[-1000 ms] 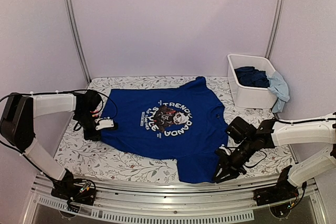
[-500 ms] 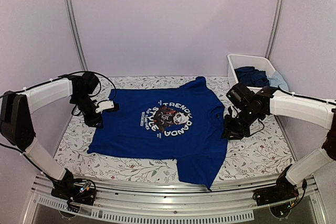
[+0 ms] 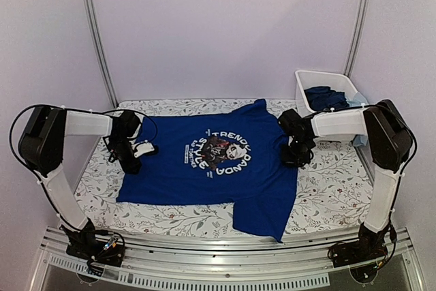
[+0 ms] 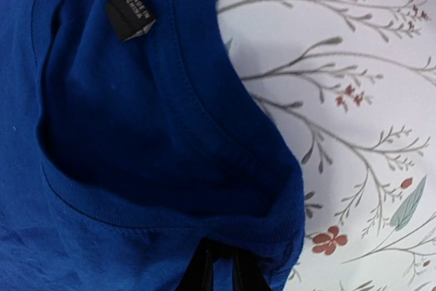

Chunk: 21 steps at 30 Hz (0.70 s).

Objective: Pin the brooch onto the clothing

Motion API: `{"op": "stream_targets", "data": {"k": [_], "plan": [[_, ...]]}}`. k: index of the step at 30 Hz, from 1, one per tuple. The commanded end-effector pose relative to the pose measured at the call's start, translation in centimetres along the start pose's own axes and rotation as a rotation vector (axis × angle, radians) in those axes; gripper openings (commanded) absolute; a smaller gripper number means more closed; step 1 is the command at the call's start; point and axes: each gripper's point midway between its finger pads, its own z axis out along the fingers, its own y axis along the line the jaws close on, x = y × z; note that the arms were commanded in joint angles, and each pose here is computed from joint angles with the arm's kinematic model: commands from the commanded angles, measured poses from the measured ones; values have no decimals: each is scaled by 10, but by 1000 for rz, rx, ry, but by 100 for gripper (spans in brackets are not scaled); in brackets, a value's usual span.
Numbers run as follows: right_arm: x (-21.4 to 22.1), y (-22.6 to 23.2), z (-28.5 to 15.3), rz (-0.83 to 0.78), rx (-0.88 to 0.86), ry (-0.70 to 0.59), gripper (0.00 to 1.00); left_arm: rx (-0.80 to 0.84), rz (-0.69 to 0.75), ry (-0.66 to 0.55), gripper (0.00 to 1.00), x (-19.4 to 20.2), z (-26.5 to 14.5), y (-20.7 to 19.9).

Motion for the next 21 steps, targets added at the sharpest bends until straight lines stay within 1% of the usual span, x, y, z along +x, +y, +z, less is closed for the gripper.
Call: {"op": "stream_targets", "data": {"k": [1,4,8,10,13,15,17,19,21], "plan": [[-5,-43,36,-15,157,29,9,-82,-15,8,33,-7,15,16],[-14,-43,36,-39,162,30,9,-69,4,18,33,-10,18,12],[-19,-29,24,-71,97,35,9,-24,11,-24,34,-17,4,4],[-23,-13,6,-101,36,10,10,-19,9,-49,36,-21,-7,5],[-25,22,-34,-196,-59,-72,11,-4,9,-84,37,-28,-28,2],[-15,44,-57,-270,-112,-109,12,13,22,-97,37,-30,-40,-7],[4,61,-73,-318,-159,-115,12,38,39,-101,37,-28,-45,-21],[30,71,-78,-340,-185,-90,11,91,51,-112,37,-25,-45,-39],[63,82,-75,-350,-220,-43,6,112,51,-111,36,-19,-41,-49]]}}
